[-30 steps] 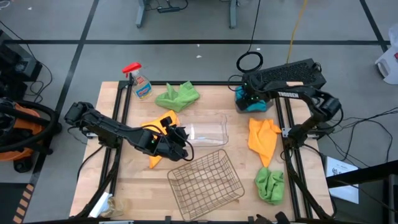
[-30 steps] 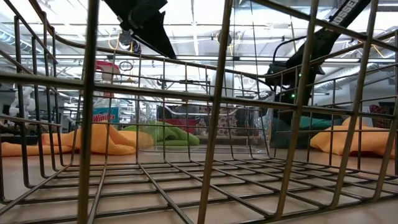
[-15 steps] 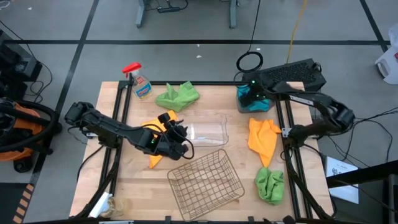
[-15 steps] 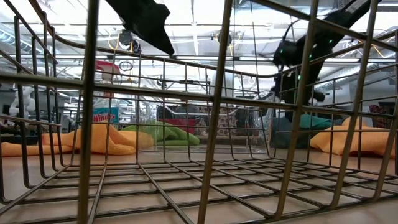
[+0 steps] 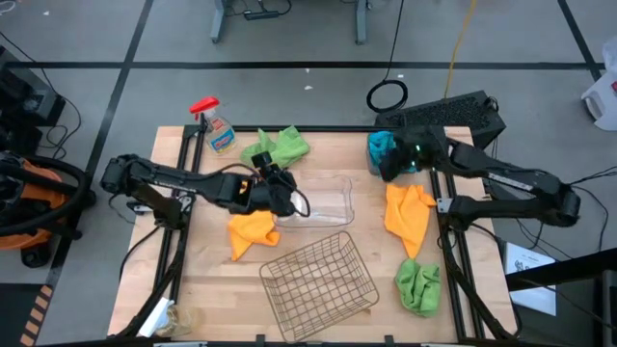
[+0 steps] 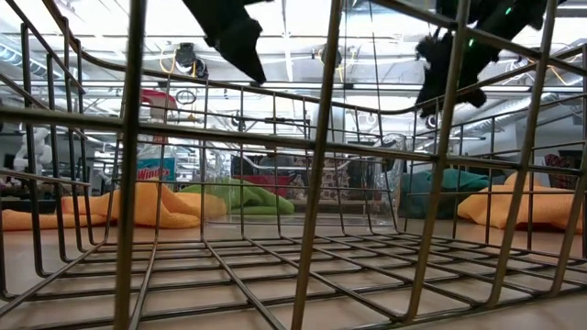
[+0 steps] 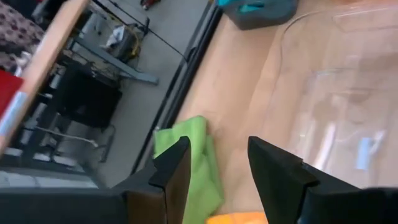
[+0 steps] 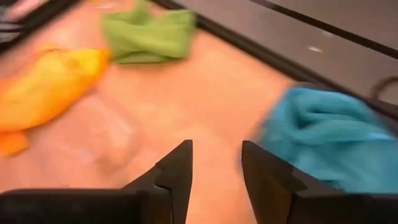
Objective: Sort microfiber towel by color & place in baskets
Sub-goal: Put the top green microfiber cloth into the transparent bin
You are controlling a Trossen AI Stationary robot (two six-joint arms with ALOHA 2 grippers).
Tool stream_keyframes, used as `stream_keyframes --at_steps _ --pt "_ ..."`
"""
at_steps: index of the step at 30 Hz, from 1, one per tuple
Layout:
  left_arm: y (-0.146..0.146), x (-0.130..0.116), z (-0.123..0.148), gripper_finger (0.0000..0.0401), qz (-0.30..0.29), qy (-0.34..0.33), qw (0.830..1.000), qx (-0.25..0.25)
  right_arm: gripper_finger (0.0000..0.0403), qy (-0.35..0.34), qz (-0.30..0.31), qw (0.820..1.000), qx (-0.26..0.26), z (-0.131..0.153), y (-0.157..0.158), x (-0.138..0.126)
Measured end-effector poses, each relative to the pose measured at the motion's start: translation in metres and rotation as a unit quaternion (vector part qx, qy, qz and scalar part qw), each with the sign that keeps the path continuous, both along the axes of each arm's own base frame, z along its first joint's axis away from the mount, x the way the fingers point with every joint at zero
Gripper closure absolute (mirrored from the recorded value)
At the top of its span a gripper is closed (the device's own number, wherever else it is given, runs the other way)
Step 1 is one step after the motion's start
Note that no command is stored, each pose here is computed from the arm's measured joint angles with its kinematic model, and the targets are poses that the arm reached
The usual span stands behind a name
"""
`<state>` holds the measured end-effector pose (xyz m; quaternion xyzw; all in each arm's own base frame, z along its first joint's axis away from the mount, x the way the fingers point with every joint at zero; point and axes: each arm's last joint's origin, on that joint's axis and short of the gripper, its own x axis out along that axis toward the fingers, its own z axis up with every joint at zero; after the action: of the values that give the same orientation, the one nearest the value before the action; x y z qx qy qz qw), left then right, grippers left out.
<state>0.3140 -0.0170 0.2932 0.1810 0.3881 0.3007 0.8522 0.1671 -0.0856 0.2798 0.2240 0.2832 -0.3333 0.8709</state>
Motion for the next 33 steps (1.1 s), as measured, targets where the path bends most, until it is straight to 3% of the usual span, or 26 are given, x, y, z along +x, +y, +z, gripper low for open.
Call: stream_keyframes --at_steps 5,10,12,16,20,23,28,33 --pt "0.01 0.001 0.001 0.0235 0.001 0.017 1.0 0.014 0.0273 -0.014 0.043 0.999 -0.027 0.005 0.039 0.009" --pt "0.036 0.0 0.001 0.0235 0.039 0.024 0.999 0.023 0.0273 -0.024 0.083 0.995 -0.052 0.003 0.074 0.023" --pt "0.054 -0.001 0.0 0.0235 0.048 0.029 0.998 -0.001 0.0273 -0.035 0.103 0.992 -0.061 0.003 0.087 0.03" --pt "0.097 -0.008 -0.006 0.0235 0.061 0.018 0.993 -0.098 0.0273 -0.048 0.151 0.985 -0.07 0.0 0.11 0.041" --pt "0.136 -0.023 -0.013 0.0231 0.117 0.01 0.979 -0.166 0.0273 -0.043 0.186 0.979 -0.068 -0.007 0.127 0.047" --pt "0.156 -0.033 -0.015 0.0212 0.128 0.0 0.968 -0.217 0.0273 -0.039 0.202 0.976 -0.067 -0.011 0.136 0.051" --pt "0.169 -0.042 -0.022 0.0161 0.116 0.013 0.952 -0.283 0.0273 -0.035 0.196 0.976 -0.087 -0.015 0.143 0.056" --pt "0.172 -0.04 -0.041 0.0119 0.109 0.053 0.95 -0.289 0.0273 -0.035 0.195 0.975 -0.095 -0.018 0.146 0.059"
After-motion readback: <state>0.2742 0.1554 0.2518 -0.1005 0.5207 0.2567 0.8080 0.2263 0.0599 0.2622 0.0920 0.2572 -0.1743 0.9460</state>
